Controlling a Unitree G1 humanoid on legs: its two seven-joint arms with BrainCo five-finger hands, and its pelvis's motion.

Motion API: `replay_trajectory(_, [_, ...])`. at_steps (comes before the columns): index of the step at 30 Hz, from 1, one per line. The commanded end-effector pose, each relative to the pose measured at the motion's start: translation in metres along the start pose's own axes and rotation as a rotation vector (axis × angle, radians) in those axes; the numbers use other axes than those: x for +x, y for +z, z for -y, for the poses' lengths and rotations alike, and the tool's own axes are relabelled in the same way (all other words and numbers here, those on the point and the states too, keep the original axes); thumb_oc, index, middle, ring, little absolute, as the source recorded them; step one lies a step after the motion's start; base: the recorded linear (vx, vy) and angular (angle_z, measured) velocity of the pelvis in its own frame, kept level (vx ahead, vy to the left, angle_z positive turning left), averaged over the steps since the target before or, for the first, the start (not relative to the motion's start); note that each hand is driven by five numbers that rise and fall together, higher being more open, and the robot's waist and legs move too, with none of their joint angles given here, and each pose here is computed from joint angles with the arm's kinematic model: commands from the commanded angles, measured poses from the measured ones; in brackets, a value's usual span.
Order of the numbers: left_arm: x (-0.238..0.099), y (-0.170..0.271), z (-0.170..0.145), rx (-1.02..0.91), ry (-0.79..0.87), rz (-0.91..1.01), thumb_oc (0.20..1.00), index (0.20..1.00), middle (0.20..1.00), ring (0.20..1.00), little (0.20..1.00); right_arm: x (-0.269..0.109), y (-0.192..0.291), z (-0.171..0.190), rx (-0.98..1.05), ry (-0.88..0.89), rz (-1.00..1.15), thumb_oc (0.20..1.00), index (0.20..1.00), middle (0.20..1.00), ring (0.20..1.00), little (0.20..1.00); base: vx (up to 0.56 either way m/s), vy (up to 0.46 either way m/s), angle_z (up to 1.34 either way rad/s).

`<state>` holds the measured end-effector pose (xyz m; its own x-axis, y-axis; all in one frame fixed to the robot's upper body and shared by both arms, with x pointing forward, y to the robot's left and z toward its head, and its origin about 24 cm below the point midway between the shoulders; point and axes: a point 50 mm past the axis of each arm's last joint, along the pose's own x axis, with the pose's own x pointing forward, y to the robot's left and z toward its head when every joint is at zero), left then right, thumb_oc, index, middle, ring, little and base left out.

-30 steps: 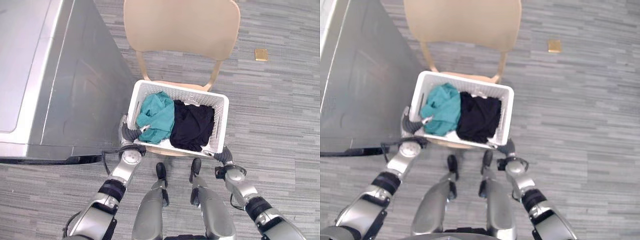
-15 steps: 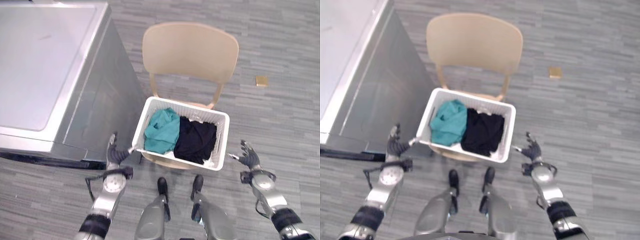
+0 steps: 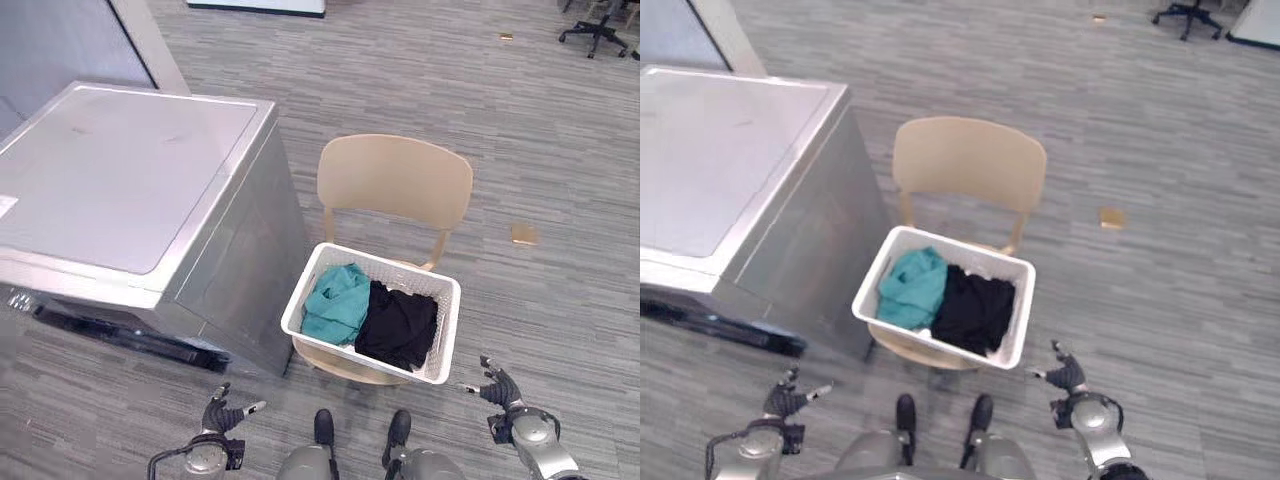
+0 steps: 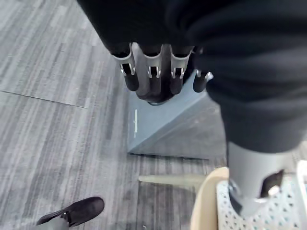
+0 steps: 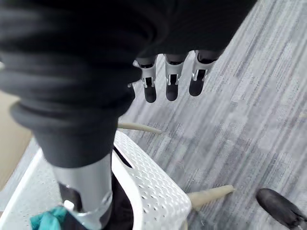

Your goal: Grab the laundry basket,head to the washer,open it,put in the laundry and shut it.

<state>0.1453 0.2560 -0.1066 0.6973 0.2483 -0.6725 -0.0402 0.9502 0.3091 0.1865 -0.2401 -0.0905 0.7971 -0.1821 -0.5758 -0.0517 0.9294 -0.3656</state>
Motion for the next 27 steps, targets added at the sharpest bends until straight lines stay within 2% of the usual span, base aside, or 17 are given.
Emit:
replay_trajectory(1, [0.008, 0.035, -0.003, 0.049, 0.027, 0.136, 1.0, 1.0, 1.0, 1.0, 1.0, 0.004, 0.022, 0.011, 0.041, -0.055, 0.099, 1.0, 1.0, 1.0, 1.0, 1.0, -0.07, 0.194, 0.74])
replay_trajectory(8, [0.01, 0.039, 0.003, 0.031, 0.027, 0.147, 1.0, 1.0, 1.0, 1.0, 1.0, 0.004, 0.012, 0.015, 0.098, -0.095, 0.043, 1.0, 1.0, 1.0, 1.0, 1.0, 0.0, 0.279, 0.53])
replay_trajectory(13, [0.011, 0.041, 0.008, 0.069, 0.002, 0.147, 1.0, 1.0, 1.0, 1.0, 1.0, -0.001, -0.004, 0.014, 0.166, -0.115, -0.019, 1.0, 1.0, 1.0, 1.0, 1.0, 0.11, 0.486, 0.57])
replay_trajectory(16, [0.013, 0.048, -0.006, 0.089, 0.049, 0.167, 1.0, 1.0, 1.0, 1.0, 1.0, -0.002, -0.011, -0.002, 0.261, -0.134, -0.068, 1.0, 1.0, 1.0, 1.0, 1.0, -0.01, 0.345, 0.58])
replay_trajectory(20, [0.013, 0.048, -0.006, 0.048, 0.057, 0.166, 1.0, 1.0, 1.0, 1.0, 1.0, -0.008, -0.026, -0.014, 0.391, -0.121, -0.129, 1.0, 1.0, 1.0, 1.0, 1.0, 0.03, 0.26, -0.12])
replay_trajectory(27, [0.015, 0.041, 0.009, 0.015, 0.015, 0.124, 1.0, 1.0, 1.0, 1.0, 1.0, -0.006, -0.024, -0.028, 0.372, -0.05, -0.136, 1.0, 1.0, 1.0, 1.0, 1.0, 0.01, 0.1, 0.16])
